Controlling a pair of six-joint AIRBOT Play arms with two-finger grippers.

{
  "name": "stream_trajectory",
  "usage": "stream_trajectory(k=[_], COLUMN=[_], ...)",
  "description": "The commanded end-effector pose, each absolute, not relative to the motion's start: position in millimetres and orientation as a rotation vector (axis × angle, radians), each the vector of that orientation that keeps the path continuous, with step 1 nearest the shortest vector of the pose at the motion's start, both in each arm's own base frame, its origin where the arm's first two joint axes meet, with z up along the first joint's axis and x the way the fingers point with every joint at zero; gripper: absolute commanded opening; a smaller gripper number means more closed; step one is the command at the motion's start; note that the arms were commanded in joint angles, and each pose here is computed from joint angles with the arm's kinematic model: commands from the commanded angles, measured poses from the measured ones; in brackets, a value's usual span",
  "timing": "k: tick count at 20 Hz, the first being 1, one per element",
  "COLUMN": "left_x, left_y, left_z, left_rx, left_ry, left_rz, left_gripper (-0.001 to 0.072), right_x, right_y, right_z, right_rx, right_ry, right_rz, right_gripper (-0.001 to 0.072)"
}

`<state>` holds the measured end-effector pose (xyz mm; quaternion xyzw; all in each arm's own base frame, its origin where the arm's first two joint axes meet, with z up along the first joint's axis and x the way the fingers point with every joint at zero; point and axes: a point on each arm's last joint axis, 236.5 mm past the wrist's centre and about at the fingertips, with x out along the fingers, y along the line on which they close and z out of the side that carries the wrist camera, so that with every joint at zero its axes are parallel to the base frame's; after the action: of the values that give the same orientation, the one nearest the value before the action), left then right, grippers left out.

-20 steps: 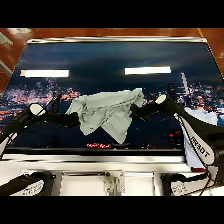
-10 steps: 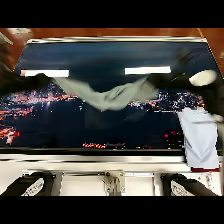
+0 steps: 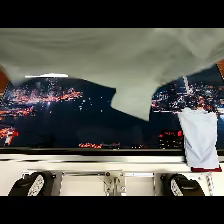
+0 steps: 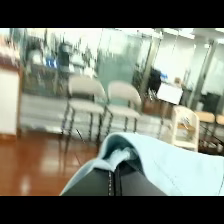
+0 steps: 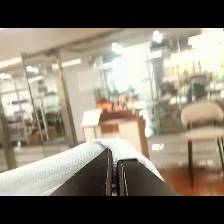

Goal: Fold the shirts.

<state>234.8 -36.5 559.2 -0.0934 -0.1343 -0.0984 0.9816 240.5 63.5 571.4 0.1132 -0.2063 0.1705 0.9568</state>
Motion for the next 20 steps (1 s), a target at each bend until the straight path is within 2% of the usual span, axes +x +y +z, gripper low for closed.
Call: stream_trajectory(k=[1, 5, 8, 11, 15, 17, 20], left_x=[200, 206, 220, 246, 283, 302, 347], left_y=[-32, -29, -26, -13, -2, 6, 24], left_z=[562, 515, 466, 400, 266, 204, 136], left_rx=[-0.156, -0.135, -0.138, -0.174, -0.305, -0.363, -0.449], left_ry=[-0.270, -0.072, 0.114, 0.306, 0.632, 0.740, 0.785], left_rz=[-0.127, -0.091, -0.082, -0.056, -0.034, -0.011, 0.042], left_gripper=[0.0033, 0.0033, 0.0033, 0.0033, 0.0033, 0.0033, 0.0033], right_x=[186, 191, 219, 268, 335, 377, 456], right_y=[63, 71, 68, 58, 57, 59, 65], right_z=[591, 569, 520, 439, 303, 245, 175], right_rx=[0.185, 0.189, 0.182, 0.158, 0.220, 0.252, 0.282], right_ry=[-0.490, -0.385, -0.167, 0.169, 0.656, 0.774, 0.799], right_rz=[0.329, 0.347, 0.312, 0.248, 0.239, 0.231, 0.199], right_gripper=[0.0068, 0.0068, 0.0068, 0.0068, 0.0068, 0.0068, 0.0068])
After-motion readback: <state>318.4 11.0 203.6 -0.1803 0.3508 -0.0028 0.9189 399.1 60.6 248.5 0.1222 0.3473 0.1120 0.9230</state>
